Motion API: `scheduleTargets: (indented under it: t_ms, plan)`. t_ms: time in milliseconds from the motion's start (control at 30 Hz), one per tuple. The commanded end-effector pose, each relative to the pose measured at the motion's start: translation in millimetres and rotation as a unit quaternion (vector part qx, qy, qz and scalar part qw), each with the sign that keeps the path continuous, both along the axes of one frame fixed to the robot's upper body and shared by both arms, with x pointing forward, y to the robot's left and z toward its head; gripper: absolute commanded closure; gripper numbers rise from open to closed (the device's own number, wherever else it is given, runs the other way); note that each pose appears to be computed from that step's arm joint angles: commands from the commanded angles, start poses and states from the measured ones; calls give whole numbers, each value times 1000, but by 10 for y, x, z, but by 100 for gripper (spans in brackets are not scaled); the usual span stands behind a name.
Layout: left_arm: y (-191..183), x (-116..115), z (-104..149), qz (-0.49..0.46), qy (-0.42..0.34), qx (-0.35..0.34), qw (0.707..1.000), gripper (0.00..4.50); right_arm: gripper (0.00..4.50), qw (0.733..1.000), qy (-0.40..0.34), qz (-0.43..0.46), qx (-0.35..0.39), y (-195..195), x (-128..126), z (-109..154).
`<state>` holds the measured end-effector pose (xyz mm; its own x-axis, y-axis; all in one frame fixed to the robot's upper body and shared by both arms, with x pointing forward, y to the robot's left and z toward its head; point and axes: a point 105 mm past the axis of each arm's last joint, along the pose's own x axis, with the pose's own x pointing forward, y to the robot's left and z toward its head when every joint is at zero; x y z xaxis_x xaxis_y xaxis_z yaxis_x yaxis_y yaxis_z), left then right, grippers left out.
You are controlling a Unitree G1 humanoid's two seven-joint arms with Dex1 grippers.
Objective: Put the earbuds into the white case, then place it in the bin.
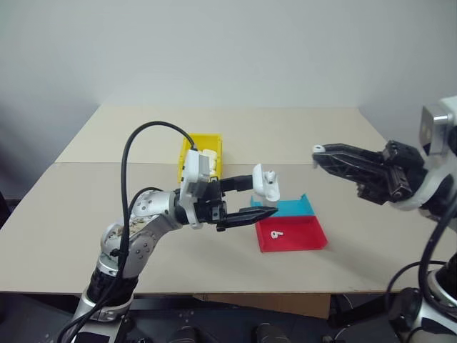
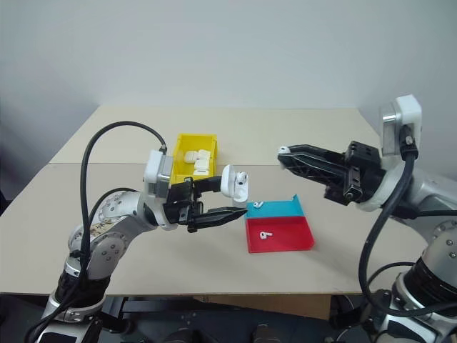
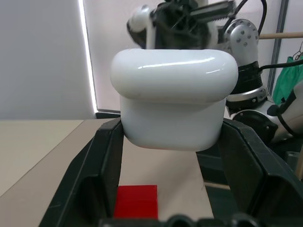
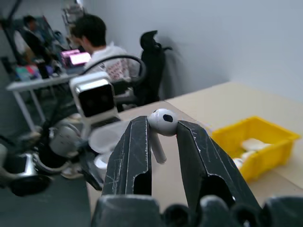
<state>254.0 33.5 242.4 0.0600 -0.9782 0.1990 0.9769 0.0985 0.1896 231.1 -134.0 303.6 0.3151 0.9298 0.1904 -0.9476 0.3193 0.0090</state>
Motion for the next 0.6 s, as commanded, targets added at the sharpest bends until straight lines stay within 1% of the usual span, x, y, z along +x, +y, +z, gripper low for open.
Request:
scheduleTargets:
  t_ms: [33, 167, 300, 467, 600]
  plan:
    - [-27, -81, 100, -8, -20, -9, 1000, 177, 389, 999, -4, 33, 1, 203, -138, 23]
    - [-4, -62, 95, -1, -19, -9, 1000, 177, 389, 999, 11, 49, 5, 284, -177, 20]
    - [14, -53, 94, 4, -20, -11, 1000, 177, 389, 999, 23, 47, -9, 338, -186, -69]
    - [38, -62, 91, 9, -22, -10, 1000, 177, 389, 999, 17, 45, -10, 385, -197, -102]
    - [41, -88, 93, 8, -24, -11, 1000, 177, 389, 999, 11, 31, -12, 382, -158, -128]
